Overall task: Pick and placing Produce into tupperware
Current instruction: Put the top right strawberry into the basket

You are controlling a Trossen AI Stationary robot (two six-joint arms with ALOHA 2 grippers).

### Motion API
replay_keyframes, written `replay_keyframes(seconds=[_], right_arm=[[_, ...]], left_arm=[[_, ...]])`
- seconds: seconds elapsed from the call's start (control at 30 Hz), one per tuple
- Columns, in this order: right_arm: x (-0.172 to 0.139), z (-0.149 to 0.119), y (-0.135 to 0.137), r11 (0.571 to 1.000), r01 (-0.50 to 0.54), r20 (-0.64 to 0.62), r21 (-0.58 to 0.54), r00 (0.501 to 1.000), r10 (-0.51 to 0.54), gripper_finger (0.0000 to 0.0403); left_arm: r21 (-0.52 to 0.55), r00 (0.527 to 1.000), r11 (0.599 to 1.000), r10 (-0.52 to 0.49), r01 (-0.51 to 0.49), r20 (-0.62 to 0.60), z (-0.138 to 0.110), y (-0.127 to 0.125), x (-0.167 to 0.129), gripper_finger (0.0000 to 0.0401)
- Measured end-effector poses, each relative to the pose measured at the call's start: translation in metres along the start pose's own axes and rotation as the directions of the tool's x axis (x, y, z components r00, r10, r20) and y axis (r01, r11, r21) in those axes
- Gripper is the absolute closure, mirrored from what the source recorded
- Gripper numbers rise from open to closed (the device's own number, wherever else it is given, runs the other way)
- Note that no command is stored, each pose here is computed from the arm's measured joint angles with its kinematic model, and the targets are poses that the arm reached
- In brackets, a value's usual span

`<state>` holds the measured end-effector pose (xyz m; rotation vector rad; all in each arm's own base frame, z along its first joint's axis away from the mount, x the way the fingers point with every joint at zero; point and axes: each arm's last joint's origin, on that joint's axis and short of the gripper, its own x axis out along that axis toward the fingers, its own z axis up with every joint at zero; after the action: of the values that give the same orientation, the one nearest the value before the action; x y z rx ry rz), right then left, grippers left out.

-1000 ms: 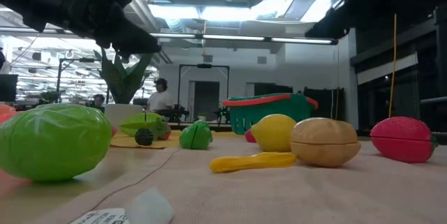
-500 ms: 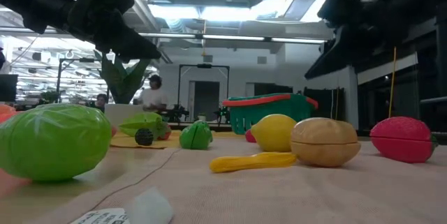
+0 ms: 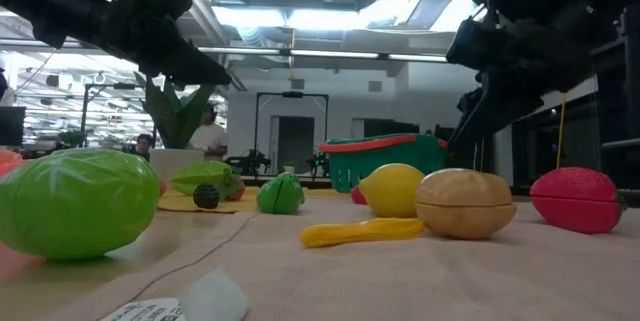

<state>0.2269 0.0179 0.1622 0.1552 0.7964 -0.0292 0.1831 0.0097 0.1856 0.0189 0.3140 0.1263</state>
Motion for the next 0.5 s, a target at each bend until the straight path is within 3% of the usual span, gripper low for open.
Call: replay_keyframes(seconds=[0.3,0.5], right_arm=[[0.013,-0.007,0.013,0.998,-0.037,-0.037,-0.040,0.999,0.036,0.0179],[0.019,-0.011,0.013,1.000,-0.022,-0.072,0.002,0.997,0.022,0.0178]], left_arm=[[0.000,1.000,1.000,0.003,-0.003,0.000,0.000,0.000,0.000,0.0236],[0.000,1.000,1.000,0.005,-0.005,0.001,0.000,0.000,0.000,0.0236]])
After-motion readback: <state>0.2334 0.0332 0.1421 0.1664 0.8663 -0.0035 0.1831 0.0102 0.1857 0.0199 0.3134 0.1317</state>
